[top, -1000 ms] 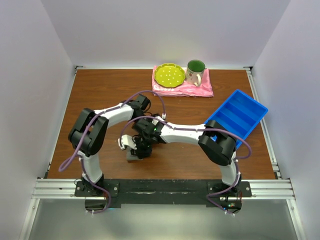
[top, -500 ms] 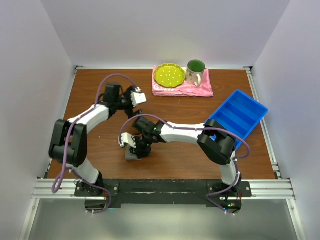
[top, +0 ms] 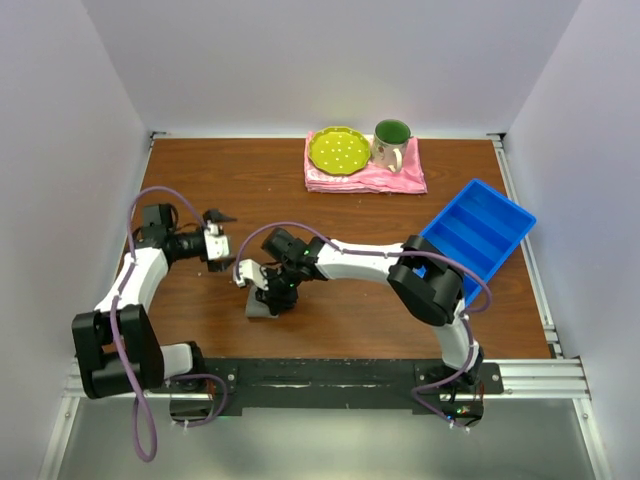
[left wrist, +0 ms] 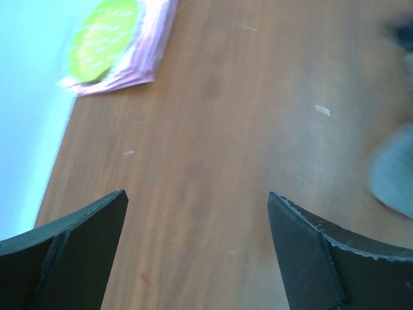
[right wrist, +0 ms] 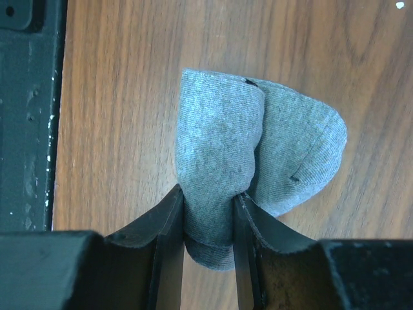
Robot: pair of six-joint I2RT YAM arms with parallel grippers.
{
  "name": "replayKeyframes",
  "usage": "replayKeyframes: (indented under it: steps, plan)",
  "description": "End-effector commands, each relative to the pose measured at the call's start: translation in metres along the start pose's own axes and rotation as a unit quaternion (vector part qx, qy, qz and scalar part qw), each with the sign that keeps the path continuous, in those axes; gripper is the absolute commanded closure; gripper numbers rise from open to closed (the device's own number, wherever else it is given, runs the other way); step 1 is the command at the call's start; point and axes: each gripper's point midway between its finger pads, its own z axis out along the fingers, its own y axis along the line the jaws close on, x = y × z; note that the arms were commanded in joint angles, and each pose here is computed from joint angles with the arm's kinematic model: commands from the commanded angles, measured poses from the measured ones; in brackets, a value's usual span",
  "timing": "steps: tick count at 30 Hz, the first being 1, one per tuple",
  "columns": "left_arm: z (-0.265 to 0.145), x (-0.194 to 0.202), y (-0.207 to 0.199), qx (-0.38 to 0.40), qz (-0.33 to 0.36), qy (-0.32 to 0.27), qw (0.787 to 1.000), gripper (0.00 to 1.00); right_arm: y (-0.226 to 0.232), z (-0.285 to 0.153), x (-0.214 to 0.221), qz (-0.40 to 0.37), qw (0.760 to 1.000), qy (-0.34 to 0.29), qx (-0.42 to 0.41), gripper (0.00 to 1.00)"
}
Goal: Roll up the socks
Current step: Roll the sock at the center of the board.
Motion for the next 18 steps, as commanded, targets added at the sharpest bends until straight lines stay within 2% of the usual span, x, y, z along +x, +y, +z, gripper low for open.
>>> replayKeyframes:
  steps: [1, 5, 8, 13, 18]
  plan:
    - [-0.003, -0.021, -0.074, 0.093, 0.053, -0.089, 0.99, 0.07, -0.005, 0.018, 0.056, 0.047, 0.996, 0.08, -0.001, 1.0]
    - [-0.005, -0.02, -0.116, 0.133, 0.084, -0.101, 0.982, 0.07, -0.01, 0.016, 0.057, 0.061, 0.995, 0.077, -0.006, 1.0]
    - [-0.007, -0.01, -0.135, 0.149, 0.104, -0.083, 0.98, 0.06, -0.015, 0.015, 0.056, 0.072, 0.995, 0.074, -0.008, 1.0]
    - [-0.01, 0.001, -0.151, 0.17, 0.124, -0.054, 0.976, 0.04, -0.021, 0.016, 0.054, 0.076, 0.995, 0.071, -0.007, 1.0]
    - [-0.009, 0.003, -0.165, 0.196, 0.133, -0.058, 0.97, 0.04, -0.022, 0.018, 0.053, 0.081, 0.994, 0.07, -0.009, 1.0]
